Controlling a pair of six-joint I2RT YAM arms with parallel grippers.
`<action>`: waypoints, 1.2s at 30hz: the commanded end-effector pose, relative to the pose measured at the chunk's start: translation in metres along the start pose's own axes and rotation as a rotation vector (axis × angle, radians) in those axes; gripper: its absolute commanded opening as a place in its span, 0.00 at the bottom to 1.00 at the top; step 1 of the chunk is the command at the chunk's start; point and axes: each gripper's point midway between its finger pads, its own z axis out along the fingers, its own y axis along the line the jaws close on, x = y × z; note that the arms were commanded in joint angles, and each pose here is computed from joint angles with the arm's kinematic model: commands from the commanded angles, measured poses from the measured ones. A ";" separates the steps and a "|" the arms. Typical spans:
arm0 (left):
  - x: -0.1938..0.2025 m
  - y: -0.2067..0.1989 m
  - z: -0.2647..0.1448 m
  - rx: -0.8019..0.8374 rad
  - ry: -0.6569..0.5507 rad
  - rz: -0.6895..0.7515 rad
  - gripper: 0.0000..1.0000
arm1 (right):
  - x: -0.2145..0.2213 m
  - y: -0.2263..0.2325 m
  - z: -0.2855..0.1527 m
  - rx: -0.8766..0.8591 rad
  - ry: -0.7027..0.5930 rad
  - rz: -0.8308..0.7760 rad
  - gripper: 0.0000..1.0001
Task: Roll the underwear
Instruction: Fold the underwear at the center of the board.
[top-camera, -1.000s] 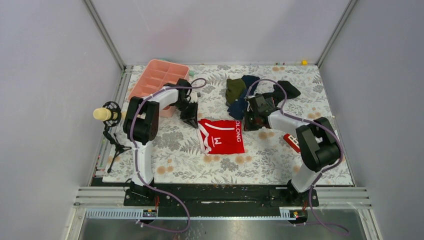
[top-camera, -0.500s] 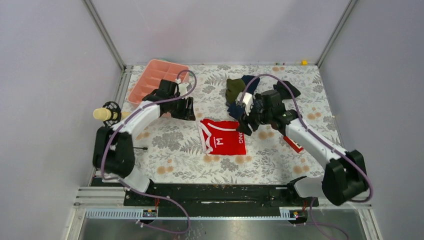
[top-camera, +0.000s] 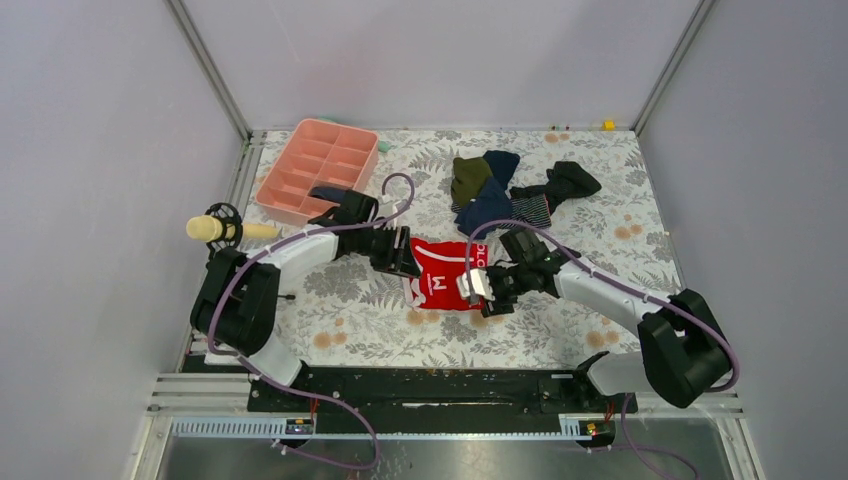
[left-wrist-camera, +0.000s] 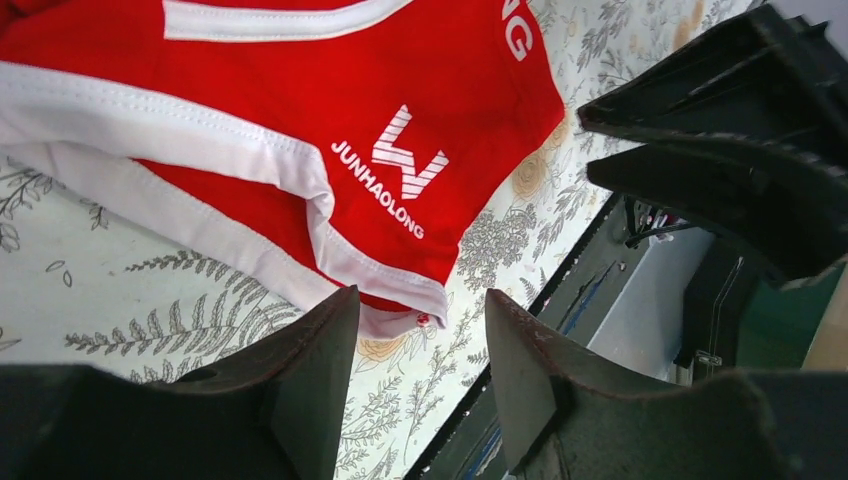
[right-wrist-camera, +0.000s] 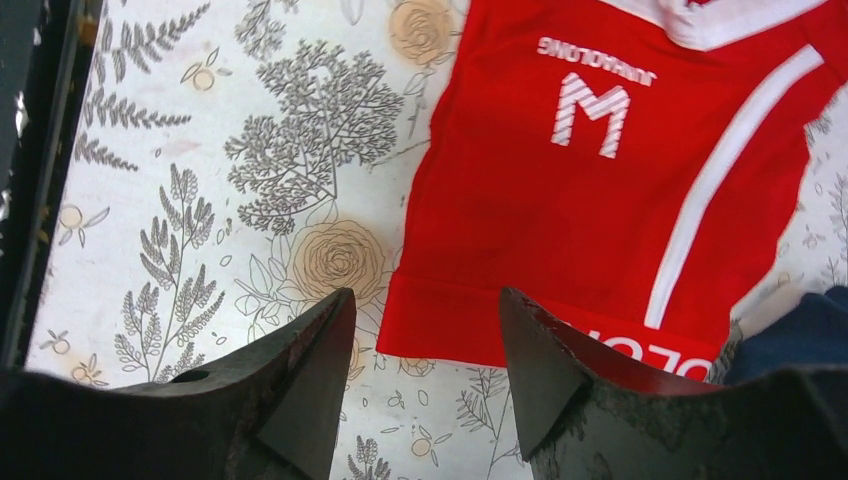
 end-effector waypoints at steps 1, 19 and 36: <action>-0.020 -0.022 -0.011 0.080 -0.066 0.151 0.50 | 0.009 0.004 0.009 -0.040 0.048 -0.184 0.62; -0.005 -0.041 -0.006 -0.077 -0.305 0.825 0.52 | 0.052 0.014 0.028 -0.062 0.242 -0.365 0.30; 0.023 -0.053 0.003 -0.004 -0.272 1.073 0.52 | 0.007 -0.068 0.003 0.260 0.224 -0.459 0.00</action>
